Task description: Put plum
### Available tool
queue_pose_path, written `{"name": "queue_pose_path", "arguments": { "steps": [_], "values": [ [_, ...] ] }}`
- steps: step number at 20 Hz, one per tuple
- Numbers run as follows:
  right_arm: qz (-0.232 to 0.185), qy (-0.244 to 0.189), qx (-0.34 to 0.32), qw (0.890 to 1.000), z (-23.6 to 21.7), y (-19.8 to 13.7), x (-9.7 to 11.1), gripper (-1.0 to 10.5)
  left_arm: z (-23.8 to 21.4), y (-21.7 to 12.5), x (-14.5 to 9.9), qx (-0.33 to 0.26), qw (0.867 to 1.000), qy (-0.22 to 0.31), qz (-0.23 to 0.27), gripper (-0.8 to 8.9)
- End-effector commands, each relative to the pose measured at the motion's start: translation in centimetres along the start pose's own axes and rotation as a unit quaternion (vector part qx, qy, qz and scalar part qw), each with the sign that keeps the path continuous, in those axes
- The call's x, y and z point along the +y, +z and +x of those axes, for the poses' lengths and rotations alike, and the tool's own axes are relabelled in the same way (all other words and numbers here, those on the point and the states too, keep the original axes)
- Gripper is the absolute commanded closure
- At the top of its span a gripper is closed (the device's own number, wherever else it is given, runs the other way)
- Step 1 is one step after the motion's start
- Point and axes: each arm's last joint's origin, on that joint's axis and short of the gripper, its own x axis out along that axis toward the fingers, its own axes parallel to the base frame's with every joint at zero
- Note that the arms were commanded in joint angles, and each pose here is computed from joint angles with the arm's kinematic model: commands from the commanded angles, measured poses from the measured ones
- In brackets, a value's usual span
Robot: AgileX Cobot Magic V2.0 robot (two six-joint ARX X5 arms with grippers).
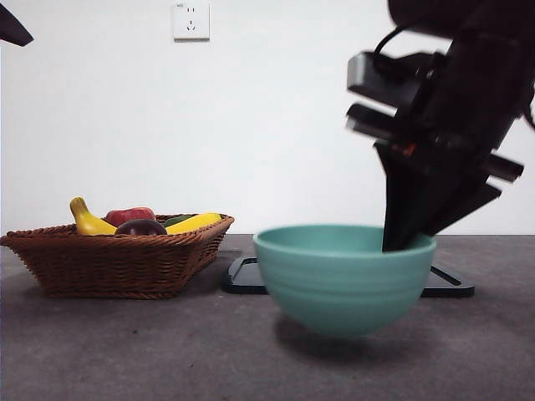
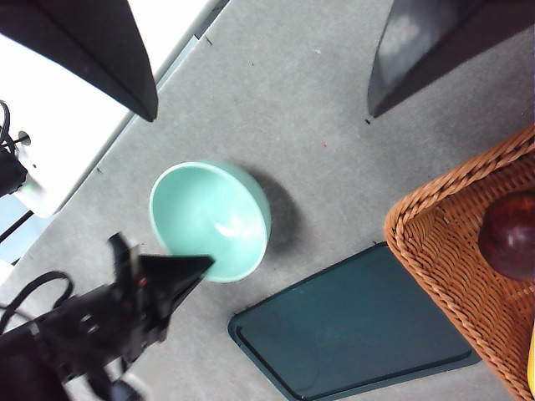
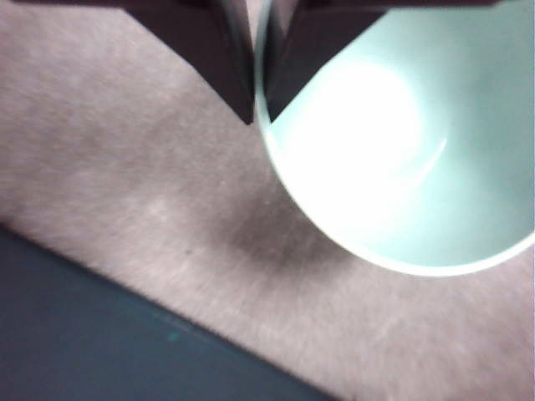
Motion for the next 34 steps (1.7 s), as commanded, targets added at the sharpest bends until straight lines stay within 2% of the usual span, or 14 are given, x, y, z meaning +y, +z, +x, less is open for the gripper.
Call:
{"name": "queue_pose_path", "arguments": {
  "steps": [1,8,9,12,13,17,20,23,27,34],
  "values": [
    [-0.001,-0.002,0.009,1.0,1.1,0.1,0.4,9.4,0.0,0.3,-0.1,-0.003,1.0,-0.003,0.01,4.09],
    [-0.004,-0.016,0.012,1.0,1.4,0.0,0.4,9.3,0.0,0.3,-0.1,-0.003,1.0,-0.004,0.011,4.09],
    [-0.004,-0.016,0.014,1.0,1.4,0.0,0.4,9.1,0.0,0.3,-0.1,-0.003,1.0,-0.004,0.011,4.09],
    [-0.002,-0.018,0.019,1.0,1.4,-0.1,0.4,7.0,0.0,0.3,-0.1,-0.003,1.0,-0.004,0.011,4.09],
    [0.0,-0.018,0.019,1.0,1.4,-0.1,0.4,6.6,0.0,0.3,-0.1,-0.003,1.0,-0.004,0.011,4.09],
    [0.0,-0.02,0.0,1.0,0.6,0.2,0.4,6.6,0.0,0.3,-0.1,-0.003,1.0,-0.004,0.011,4.09],
    [-0.005,-0.022,-0.048,0.999,-2.1,0.7,0.8,6.6,0.0,0.3,-0.1,-0.003,1.0,-0.004,0.011,4.09],
    [-0.013,-0.007,-0.103,0.995,-6.1,1.1,1.4,6.6,0.0,0.3,-0.1,-0.003,1.0,-0.004,0.011,4.09],
    [-0.023,0.039,-0.155,0.987,-11.1,-0.2,1.9,6.6,0.0,0.3,-0.1,-0.003,1.0,-0.004,0.011,4.09],
    [-0.034,0.12,-0.115,0.985,-15.3,-4.6,1.8,6.6,0.0,0.3,-0.1,-0.002,1.0,-0.004,0.01,4.09]
  ]
}}
